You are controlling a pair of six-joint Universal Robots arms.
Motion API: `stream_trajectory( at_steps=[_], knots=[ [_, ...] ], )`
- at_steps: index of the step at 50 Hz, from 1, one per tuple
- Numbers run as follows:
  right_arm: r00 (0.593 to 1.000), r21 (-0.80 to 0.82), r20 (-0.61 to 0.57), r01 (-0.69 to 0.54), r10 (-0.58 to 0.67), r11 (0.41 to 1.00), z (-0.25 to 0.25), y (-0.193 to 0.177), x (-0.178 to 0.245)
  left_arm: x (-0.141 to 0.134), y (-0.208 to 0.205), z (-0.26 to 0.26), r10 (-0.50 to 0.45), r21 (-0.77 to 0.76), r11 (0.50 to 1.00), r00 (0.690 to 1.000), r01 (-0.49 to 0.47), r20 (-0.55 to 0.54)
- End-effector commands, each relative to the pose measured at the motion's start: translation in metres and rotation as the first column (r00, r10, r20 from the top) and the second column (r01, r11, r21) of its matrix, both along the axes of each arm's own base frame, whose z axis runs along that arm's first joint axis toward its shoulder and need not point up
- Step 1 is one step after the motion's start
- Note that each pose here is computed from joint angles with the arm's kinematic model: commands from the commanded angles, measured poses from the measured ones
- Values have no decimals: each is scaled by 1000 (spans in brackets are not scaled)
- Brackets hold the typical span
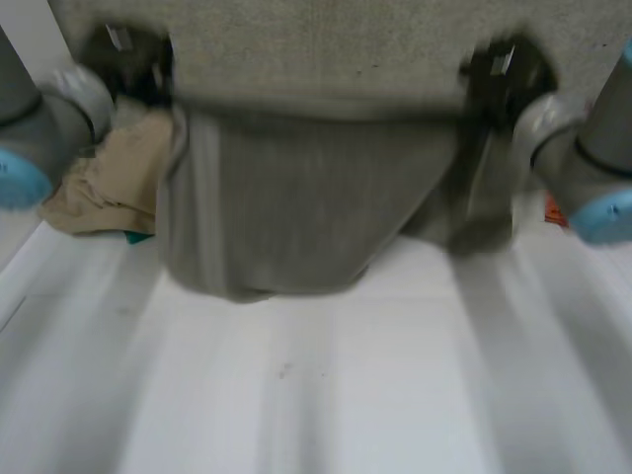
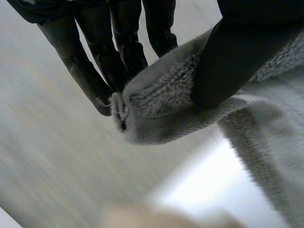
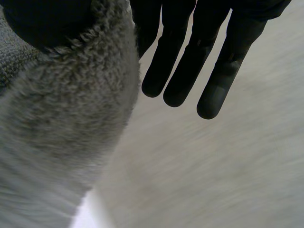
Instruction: Fold the laundry.
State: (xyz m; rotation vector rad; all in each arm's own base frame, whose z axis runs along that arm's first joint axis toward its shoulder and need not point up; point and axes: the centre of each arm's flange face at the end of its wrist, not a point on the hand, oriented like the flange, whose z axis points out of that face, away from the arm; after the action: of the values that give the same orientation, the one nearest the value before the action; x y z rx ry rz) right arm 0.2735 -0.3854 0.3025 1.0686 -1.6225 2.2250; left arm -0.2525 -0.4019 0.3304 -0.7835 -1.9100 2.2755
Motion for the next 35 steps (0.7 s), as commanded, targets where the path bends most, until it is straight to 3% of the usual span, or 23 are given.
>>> stream_trajectory(
  at_steps=[1, 3, 7, 14, 20, 24, 30, 35],
  knots=[
    [956, -419, 278, 38, 88, 907, 96, -8, -4, 11, -7, 100, 11, -423, 894, 951, -148, -310],
    [953, -408, 286, 26, 101, 912, 97, -6, -5, 12, -8, 102, 7, -440, 885, 948, -154, -317],
    [965, -290, 247, -12, 87, 957, 77, -4, -5, 10, -9, 77, 15, -366, 923, 964, -115, -266],
    [986, 37, 153, -74, 68, 997, 5, 2, -2, 11, -9, -1, 45, -158, 985, 988, -68, -145],
    [996, 333, 79, -64, 40, 941, -84, 13, -9, 15, -3, -84, 57, 33, 998, 998, -57, 3],
    [998, 445, 50, -42, 22, 895, -134, 18, -13, 20, 0, -122, 52, 109, 992, 996, -60, 72],
    [999, 512, 30, 12, -32, 859, -171, 19, -22, 28, 3, -148, 57, 167, 983, 991, -77, 120],
    [988, 525, 9, 126, -153, 841, -174, 21, -39, 37, 5, -151, 72, 185, 978, 989, -96, 132]
  ],
)
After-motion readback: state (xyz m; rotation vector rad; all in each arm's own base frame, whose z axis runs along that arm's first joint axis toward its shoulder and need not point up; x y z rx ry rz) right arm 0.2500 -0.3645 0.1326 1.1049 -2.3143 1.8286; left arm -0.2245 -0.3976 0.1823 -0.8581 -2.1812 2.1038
